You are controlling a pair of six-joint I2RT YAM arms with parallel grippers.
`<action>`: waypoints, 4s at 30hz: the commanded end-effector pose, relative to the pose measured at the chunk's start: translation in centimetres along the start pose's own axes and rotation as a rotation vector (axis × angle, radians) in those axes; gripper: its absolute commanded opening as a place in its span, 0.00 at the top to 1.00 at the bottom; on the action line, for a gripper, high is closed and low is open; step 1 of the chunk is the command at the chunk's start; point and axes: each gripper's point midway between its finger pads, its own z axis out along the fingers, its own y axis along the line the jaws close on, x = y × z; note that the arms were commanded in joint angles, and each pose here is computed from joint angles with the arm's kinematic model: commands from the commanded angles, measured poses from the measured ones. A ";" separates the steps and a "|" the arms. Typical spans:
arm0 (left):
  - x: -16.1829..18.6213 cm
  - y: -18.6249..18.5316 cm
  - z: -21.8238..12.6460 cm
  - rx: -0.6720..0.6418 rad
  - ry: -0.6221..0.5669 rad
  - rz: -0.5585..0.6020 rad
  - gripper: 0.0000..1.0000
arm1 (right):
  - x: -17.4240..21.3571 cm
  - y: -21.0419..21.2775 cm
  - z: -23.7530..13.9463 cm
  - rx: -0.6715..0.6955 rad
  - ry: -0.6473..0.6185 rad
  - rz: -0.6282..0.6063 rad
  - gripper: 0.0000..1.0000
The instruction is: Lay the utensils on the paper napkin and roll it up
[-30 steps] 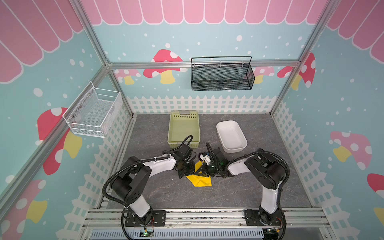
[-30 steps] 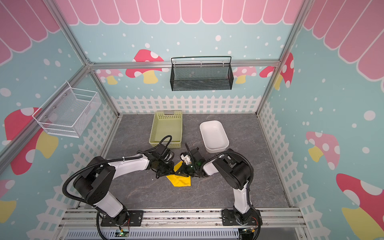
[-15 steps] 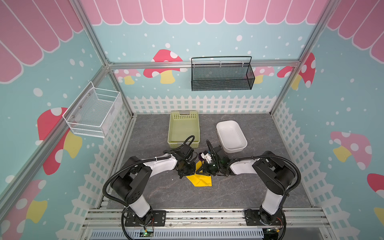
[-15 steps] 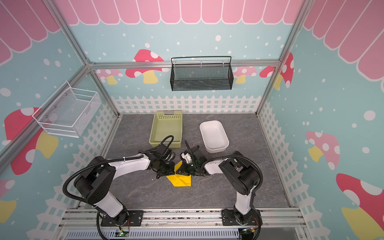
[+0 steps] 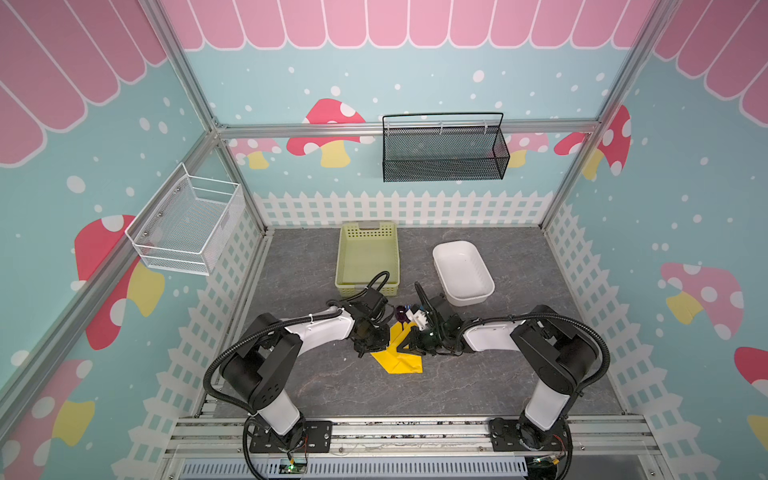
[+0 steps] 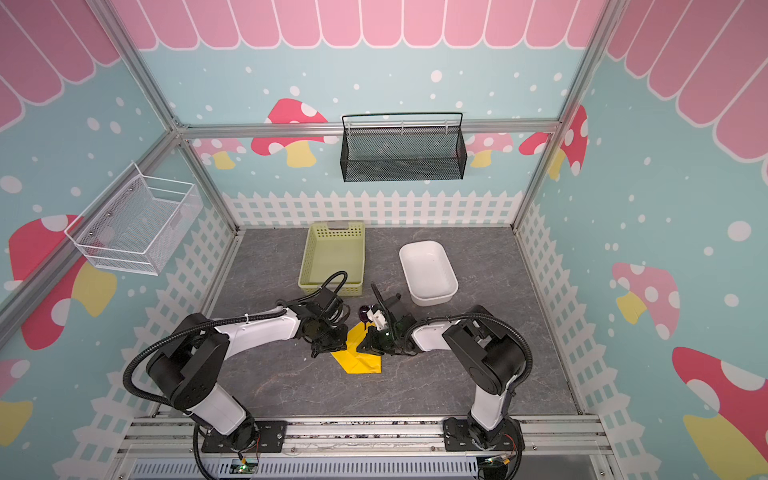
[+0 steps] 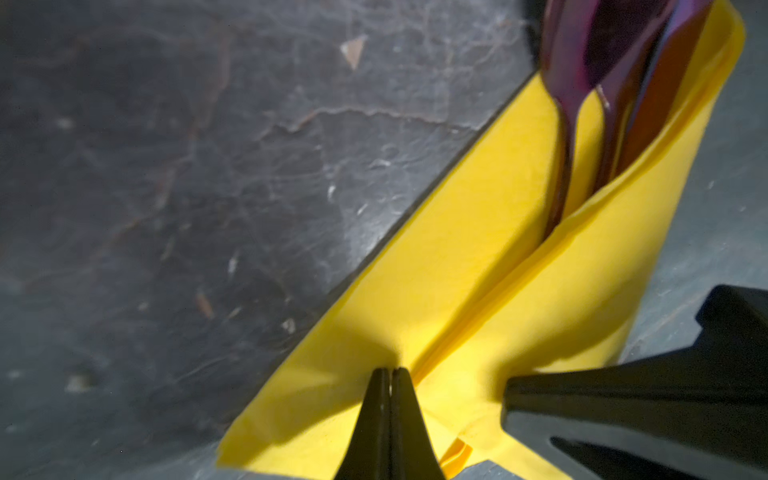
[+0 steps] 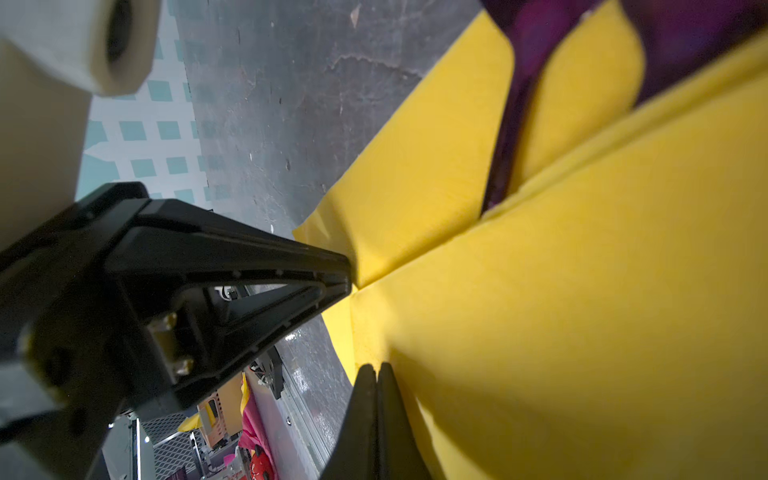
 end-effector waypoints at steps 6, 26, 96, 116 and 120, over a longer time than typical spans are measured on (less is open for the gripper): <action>-0.5 -1.8 -3.1 0.020 -0.061 0.016 1.00 | 0.5 -1.5 1.4 0.021 0.025 0.010 1.00; 1.7 -1.4 1.4 -0.017 0.054 0.033 1.00 | -0.1 0.7 0.6 -0.043 -0.004 -0.031 1.00; 2.8 -0.9 2.8 -0.032 0.122 0.071 0.95 | 4.0 -0.4 -3.5 -0.026 0.009 -0.044 0.98; 2.3 -0.7 2.7 -0.050 0.105 0.071 0.96 | 6.0 -1.9 -5.4 -0.123 0.073 -0.044 1.00; 2.3 -0.7 2.8 -0.051 0.107 0.071 0.96 | 6.2 -1.8 -4.9 -0.151 0.099 -0.042 1.00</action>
